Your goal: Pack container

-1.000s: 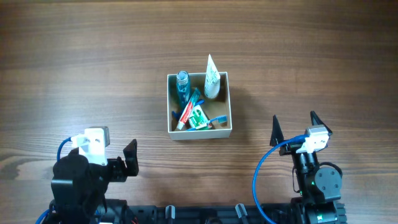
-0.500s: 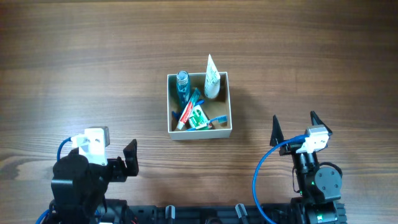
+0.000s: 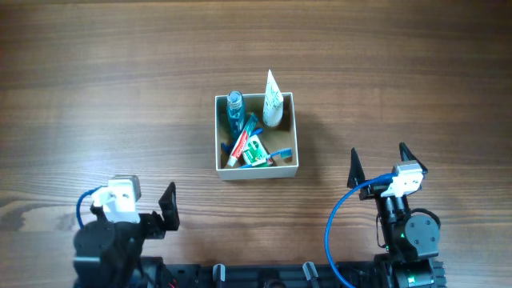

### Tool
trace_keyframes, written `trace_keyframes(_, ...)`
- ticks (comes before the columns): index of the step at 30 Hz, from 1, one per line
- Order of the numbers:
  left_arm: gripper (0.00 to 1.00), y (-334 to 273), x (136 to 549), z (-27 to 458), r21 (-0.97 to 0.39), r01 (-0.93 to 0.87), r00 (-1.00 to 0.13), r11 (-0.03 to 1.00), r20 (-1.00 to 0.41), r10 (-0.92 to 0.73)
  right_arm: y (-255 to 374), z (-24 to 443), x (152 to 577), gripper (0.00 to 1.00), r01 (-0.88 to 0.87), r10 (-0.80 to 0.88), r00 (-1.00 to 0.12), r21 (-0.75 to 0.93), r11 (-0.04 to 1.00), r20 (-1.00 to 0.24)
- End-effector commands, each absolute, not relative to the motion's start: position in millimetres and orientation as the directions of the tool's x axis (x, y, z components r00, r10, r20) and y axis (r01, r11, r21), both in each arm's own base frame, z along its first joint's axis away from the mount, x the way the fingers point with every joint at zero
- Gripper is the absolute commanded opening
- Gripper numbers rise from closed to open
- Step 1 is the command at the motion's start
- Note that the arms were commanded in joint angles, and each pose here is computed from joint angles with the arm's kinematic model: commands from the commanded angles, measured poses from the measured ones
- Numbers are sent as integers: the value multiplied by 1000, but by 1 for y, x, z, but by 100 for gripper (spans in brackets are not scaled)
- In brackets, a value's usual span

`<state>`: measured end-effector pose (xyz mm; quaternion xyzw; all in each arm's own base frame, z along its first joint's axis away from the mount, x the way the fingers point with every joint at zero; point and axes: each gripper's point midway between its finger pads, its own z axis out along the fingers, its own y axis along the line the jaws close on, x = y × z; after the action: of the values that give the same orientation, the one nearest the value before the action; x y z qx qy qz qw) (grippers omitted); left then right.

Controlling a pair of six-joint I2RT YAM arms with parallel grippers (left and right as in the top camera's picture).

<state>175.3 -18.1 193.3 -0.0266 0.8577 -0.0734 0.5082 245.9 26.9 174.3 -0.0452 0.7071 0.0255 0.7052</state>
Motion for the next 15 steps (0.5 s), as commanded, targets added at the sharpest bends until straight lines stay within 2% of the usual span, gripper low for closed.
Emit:
trace_keyframes(1,100,-22,184,168,-174,49,-442,983,-887,-135,29,177,245,100,-109,-36,14,-37,993,-999)
trace_keyframes(11,100,-21,236,185,-157,102,-94,982,-985,-147,29,177,245,100,-109,-36,14,-37,993,-999)
trace_keyframes(15,100,-18,242,188,-126,102,-15,987,-992,-125,29,177,245,100,-109,-36,14,-37,993,-999)
